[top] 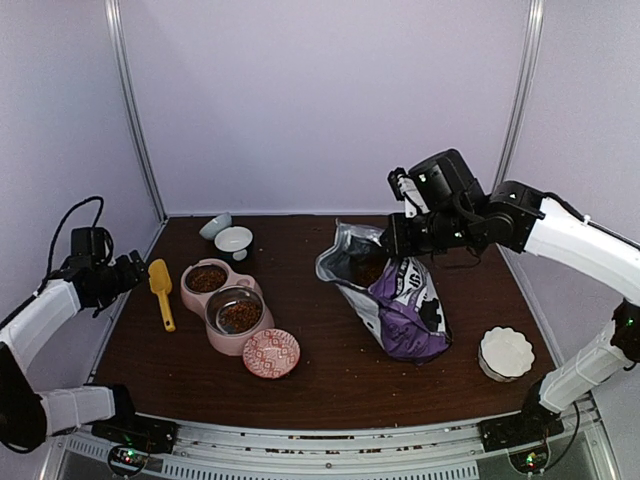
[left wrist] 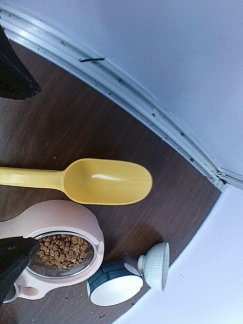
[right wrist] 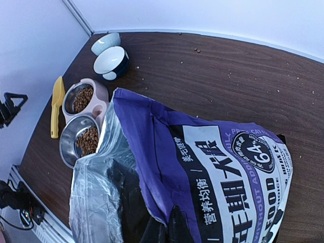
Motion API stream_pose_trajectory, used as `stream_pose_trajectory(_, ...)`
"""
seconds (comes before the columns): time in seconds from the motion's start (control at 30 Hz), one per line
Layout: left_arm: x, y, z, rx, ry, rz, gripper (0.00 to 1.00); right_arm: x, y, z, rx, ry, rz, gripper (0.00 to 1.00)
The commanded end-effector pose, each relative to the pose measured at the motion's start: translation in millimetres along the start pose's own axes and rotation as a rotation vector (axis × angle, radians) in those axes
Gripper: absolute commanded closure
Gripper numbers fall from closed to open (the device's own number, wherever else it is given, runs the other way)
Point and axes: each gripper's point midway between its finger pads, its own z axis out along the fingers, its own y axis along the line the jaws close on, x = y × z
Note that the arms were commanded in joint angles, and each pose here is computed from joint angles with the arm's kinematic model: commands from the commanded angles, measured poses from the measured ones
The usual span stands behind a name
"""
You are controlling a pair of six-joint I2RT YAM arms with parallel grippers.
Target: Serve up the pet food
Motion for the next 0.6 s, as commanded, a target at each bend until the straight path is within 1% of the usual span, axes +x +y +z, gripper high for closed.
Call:
stream_pose_trajectory(0.0,-28.3,-0.4,-36.3,-0.038,-0.066,0.131,0.02,-8.1,29.8,-23.8,-0.163,0.035,-0.131,1.00)
stream_pose_trajectory(0.07,-35.0,-18.2,-46.0,0.021,-0.089,0.182,0.03,-5.5,35.8,-32.4,-0.209,0.054,-0.177,1.00)
stream_pose_trajectory(0.13,-40.4,-40.7,-56.3,0.075,-0.113,0.266,0.03,-1.4,40.8,-42.1,-0.254,0.073,-0.215,1.00)
stream_pose_trajectory(0.23,-40.3,-87.7,-71.5,0.203,-0.126,0.406,0.03,4.7,47.2,-57.9,-0.323,0.095,-0.261,1.00)
stream_pose_trajectory(0.37,-19.1,-165.3,-96.6,0.480,-0.083,0.559,0.05,7.4,55.4,-78.0,-0.416,0.093,-0.284,1.00)
stream_pose_trajectory(0.47,11.0,-220.7,-128.4,0.682,-0.063,0.686,0.06,1.4,56.1,-86.6,-0.434,0.055,-0.262,1.00)
stream_pose_trajectory(0.53,27.5,-245.8,-148.3,0.789,-0.025,0.691,0.06,-7.4,49.1,-84.9,-0.389,0.014,-0.210,1.00)
stream_pose_trajectory(0.57,33.7,-255.1,-157.5,0.838,0.001,0.666,0.06,-11.6,44.1,-81.6,-0.356,-0.006,-0.170,1.00)
